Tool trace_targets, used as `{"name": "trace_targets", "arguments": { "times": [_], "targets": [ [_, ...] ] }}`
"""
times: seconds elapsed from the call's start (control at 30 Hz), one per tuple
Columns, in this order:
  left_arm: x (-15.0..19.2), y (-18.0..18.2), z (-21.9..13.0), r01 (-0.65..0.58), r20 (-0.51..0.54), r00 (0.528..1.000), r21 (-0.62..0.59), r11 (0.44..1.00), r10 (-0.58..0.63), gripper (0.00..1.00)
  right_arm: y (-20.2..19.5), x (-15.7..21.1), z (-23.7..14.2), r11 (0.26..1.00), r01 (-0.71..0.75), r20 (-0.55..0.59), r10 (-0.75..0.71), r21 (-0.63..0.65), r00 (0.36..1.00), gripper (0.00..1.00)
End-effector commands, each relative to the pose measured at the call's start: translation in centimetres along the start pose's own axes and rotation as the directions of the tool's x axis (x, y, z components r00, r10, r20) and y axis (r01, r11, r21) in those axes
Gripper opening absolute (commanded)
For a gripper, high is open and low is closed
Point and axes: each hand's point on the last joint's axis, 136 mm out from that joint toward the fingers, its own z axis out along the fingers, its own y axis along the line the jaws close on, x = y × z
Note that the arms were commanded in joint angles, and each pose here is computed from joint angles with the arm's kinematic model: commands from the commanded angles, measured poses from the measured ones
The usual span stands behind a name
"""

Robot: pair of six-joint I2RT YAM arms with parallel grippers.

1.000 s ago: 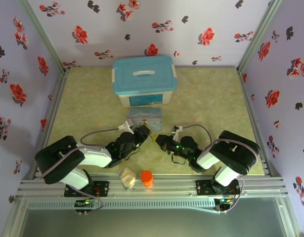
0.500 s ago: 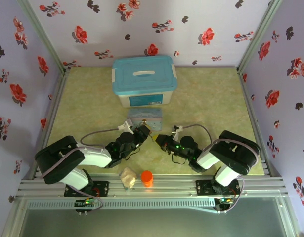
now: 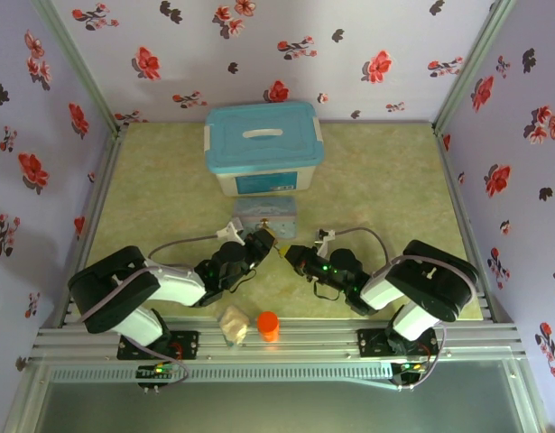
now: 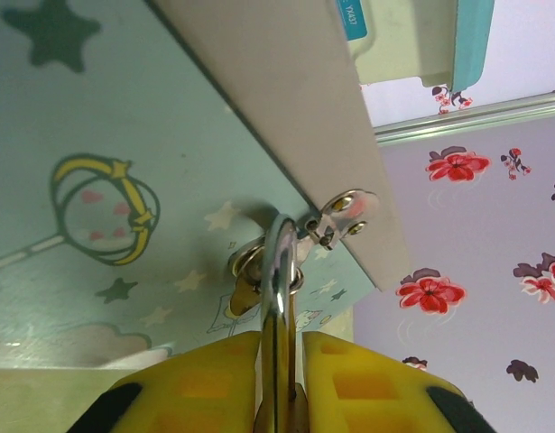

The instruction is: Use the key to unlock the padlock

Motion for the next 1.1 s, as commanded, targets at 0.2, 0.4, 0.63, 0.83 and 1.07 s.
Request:
{"name": "trace_targets", "arguments": {
  "times": [0.2, 0.4, 0.63, 0.83, 1.07],
  "targets": [
    [1.5, -1.0, 0.1, 0.021, -0.064, 0.998, 0.041, 0.999, -0.018, 0.0, 1.6, -2.0, 0.0, 0.998, 0.026, 0.099, -0.02, -0.056, 0.995, 0.0],
    [1.5, -0.7, 0.1, 0.018, -0.064, 0.998, 0.034, 0.999, -0.016, 0.0, 1.6, -2.1, 0.0, 0.998, 0.023, 0.102, -0.017, -0.054, 0.995, 0.0],
    [1.9, -0.5, 0.4, 0.034, -0.071, 0.997, 0.035, 0.999, -0.031, 0.0, 2.5, -2.0, -0.2, 0.996, 0.041, 0.104, -0.032, -0.08, 0.994, 0.0],
    [2.1, -0.6, 0.6, 0.033, -0.08, 0.996, 0.037, 0.999, -0.03, 0.0, 2.5, -2.0, -0.1, 0.996, 0.042, 0.1, -0.034, -0.079, 0.994, 0.0],
    [2.0, -0.1, 0.5, 0.039, -0.073, 0.997, 0.03, 0.999, -0.036, 0.0, 2.7, -2.0, -0.3, 0.995, 0.044, 0.1, -0.035, -0.086, 0.994, 0.0]
  ]
}}
